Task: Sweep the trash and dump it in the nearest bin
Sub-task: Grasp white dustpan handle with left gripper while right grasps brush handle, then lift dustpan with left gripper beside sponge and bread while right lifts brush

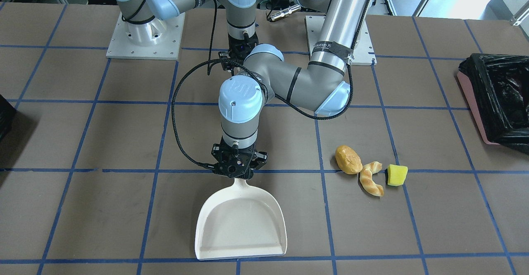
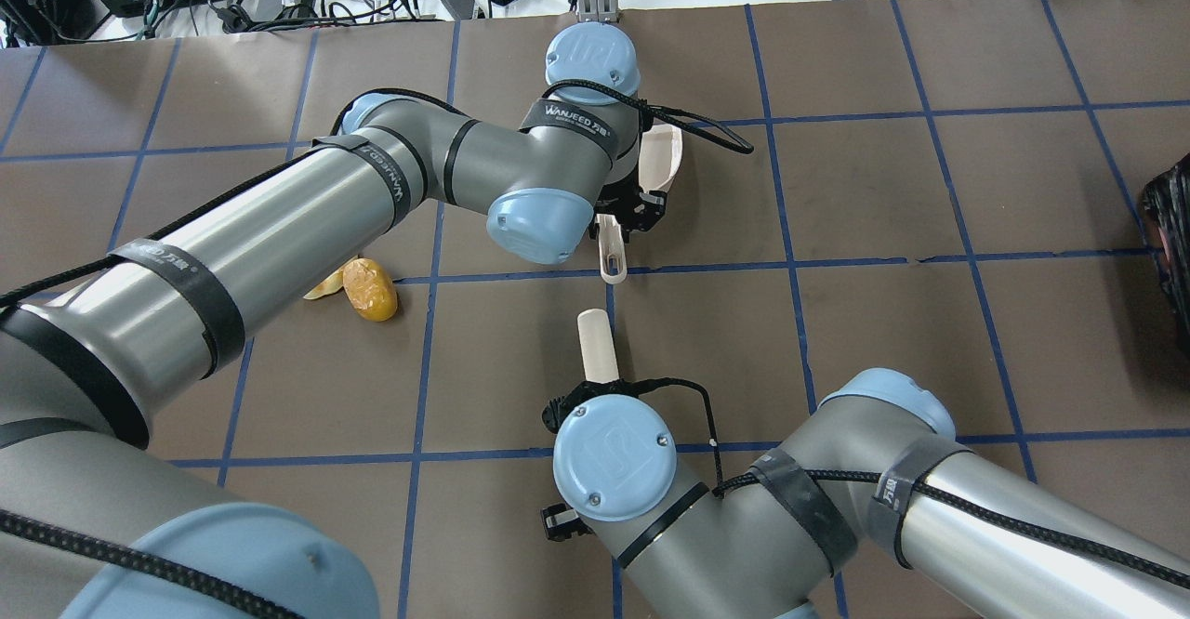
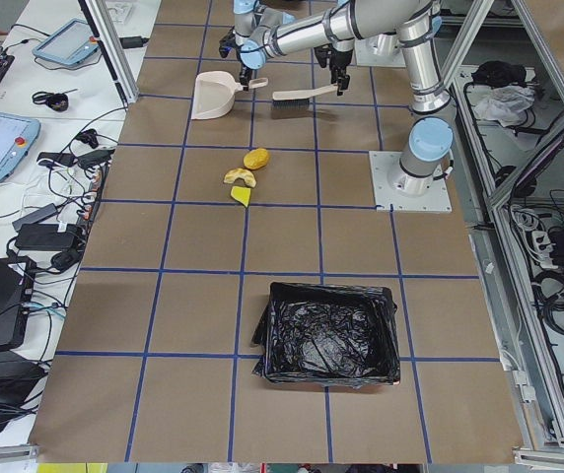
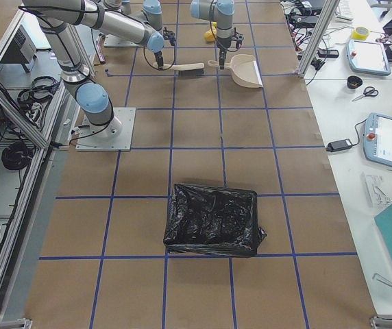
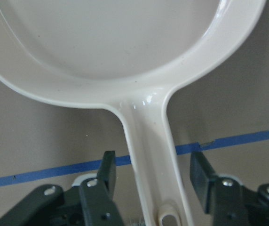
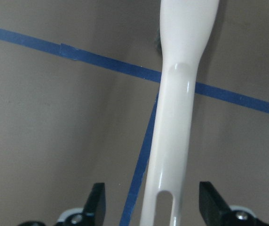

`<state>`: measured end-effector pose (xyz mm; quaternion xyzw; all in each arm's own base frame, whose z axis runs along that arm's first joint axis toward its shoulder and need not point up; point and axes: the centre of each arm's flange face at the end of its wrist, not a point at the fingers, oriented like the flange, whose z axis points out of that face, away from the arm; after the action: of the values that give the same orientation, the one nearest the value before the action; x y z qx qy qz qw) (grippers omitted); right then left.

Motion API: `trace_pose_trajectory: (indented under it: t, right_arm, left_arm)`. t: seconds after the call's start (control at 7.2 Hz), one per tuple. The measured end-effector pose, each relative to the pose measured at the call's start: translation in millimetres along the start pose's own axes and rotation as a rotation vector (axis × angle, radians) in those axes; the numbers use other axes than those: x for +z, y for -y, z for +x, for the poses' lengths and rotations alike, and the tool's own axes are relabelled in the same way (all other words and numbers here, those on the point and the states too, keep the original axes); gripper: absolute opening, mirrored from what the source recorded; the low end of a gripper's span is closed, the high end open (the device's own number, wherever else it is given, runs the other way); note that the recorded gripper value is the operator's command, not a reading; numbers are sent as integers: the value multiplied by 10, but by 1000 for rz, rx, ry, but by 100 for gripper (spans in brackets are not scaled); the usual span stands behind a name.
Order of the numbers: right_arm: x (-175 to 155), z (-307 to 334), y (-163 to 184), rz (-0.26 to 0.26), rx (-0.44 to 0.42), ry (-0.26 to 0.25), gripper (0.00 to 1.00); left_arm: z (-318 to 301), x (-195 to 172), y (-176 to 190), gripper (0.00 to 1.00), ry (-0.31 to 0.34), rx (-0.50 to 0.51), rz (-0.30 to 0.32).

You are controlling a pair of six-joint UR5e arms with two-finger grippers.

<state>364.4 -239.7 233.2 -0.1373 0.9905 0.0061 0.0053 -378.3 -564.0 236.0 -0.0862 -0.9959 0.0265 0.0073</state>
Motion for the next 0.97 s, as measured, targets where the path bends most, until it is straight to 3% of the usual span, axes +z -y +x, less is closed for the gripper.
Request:
trace_pose_trajectory:
  t: [0.14,0.56,0.97]
  right_arm:
    - [-1,5,7,0,-2,0,38]
    - [-39,-1,40,-8,-6,-2,0]
    - [-41,3,33,-26,-5,-9,0]
  left_arm:
    - [5,9,-12,0,-5,-1,-11]
    - [22,-175,-19,0,-41,-6,-13]
    - [-362,-716,354,0,-32,106,-22]
